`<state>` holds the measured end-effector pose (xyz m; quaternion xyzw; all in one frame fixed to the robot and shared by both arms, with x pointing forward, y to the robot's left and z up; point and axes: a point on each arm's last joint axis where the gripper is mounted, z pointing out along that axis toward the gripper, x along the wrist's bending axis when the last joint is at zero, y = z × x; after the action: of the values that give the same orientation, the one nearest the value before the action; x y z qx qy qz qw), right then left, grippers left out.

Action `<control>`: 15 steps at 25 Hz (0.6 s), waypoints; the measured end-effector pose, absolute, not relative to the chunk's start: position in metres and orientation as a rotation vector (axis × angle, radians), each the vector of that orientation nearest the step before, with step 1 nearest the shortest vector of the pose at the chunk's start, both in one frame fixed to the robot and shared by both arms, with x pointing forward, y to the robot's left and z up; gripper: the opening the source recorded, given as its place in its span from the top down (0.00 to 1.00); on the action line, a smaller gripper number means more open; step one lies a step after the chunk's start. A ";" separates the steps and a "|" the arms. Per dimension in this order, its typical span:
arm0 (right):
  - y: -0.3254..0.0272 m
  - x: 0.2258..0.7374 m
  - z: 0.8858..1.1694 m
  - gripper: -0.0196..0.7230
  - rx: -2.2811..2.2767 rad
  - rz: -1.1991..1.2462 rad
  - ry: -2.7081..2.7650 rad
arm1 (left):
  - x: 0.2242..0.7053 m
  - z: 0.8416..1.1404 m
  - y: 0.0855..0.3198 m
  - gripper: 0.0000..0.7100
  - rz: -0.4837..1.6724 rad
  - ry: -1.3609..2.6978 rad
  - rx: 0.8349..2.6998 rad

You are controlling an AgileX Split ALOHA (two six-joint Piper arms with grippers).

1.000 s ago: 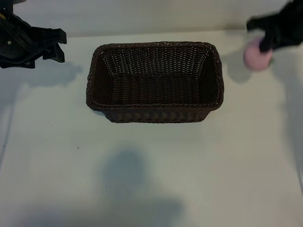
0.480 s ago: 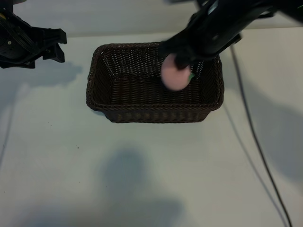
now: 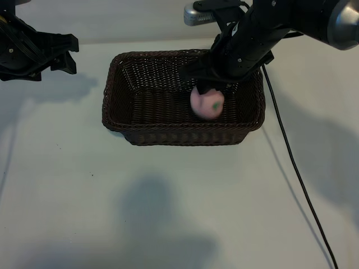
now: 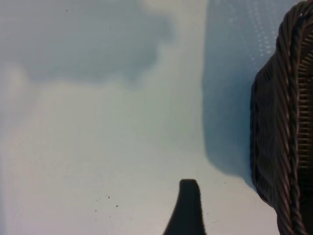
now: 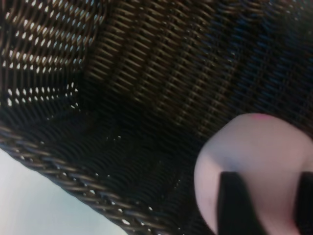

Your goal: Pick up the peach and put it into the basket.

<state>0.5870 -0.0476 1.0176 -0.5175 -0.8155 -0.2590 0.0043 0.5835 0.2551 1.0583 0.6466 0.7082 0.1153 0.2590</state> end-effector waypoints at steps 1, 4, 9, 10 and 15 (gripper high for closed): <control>-0.047 0.587 1.019 0.36 -1.621 -0.819 -2.555 | 0.583 1.058 0.255 0.17 0.313 1.919 1.752; -0.047 0.588 1.022 0.27 -1.622 -0.821 -2.560 | 0.583 1.058 0.255 0.17 0.313 1.919 1.752; -0.073 0.598 1.036 0.27 -1.733 -0.781 -2.521 | 0.583 1.058 0.255 0.17 0.313 1.919 1.752; -0.082 0.601 1.040 0.27 -1.762 -0.778 -2.510 | 0.583 1.058 0.255 0.17 0.313 1.919 1.752; -0.141 0.619 1.048 0.29 -1.932 -0.676 -2.460 | 0.583 1.058 0.255 0.17 0.313 1.919 1.752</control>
<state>0.6188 -0.1407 1.0477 -0.6034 -0.7684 -0.2112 -0.0292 0.5835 0.2551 1.0583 0.6466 0.7082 0.1153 0.2590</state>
